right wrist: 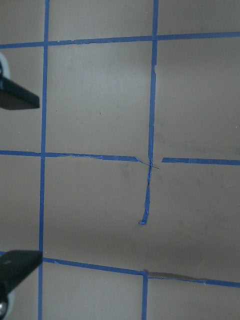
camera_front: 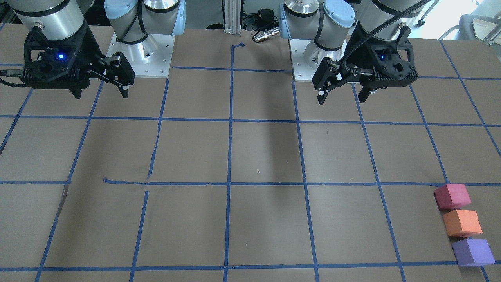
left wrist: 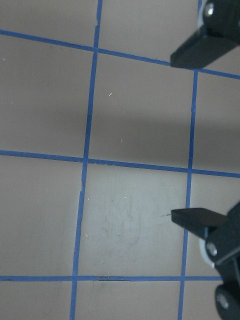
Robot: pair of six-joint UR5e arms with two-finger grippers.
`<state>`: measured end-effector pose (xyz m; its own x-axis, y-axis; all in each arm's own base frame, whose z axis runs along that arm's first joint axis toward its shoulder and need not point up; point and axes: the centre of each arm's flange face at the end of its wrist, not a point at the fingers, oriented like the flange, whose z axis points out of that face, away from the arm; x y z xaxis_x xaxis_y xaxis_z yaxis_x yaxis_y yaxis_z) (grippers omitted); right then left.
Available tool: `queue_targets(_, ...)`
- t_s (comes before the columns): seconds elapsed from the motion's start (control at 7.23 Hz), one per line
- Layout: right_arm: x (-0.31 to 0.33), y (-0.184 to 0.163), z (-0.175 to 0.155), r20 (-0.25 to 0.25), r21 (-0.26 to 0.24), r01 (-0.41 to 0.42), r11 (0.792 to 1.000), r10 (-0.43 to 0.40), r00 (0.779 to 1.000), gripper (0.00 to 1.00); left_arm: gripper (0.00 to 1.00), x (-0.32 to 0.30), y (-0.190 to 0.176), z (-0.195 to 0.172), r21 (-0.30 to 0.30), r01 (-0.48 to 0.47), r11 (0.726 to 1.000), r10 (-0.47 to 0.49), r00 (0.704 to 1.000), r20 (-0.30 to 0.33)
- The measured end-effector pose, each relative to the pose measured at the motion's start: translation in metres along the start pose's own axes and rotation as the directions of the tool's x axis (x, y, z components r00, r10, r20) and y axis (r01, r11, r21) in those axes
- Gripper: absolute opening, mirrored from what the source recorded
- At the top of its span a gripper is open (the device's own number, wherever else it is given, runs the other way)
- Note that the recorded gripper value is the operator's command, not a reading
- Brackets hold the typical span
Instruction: Arrange blocks in a line
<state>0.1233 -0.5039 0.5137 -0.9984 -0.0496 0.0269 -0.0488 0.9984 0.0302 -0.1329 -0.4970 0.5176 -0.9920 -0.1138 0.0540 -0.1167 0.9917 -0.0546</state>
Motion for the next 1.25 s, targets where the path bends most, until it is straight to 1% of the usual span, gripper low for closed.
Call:
queue_targets(0.55, -0.0007, -0.0054, -0.0029, 0.004, 0.052, -0.002, 0.999, 0.002, 1.000, 1.00, 1.00, -0.0018, -0.0020, 0.0014, 0.001, 0.003, 1.000, -0.003, 1.000, 0.006)
queue_targets(1.25, -0.0001, -0.0060, -0.0034, 0.002, 0.059, -0.002, 0.998, 0.002, 1.000, 1.00, 1.00, -0.0042, -0.0031, 0.0015, 0.001, 0.003, 1.000, -0.003, 1.000, 0.008)
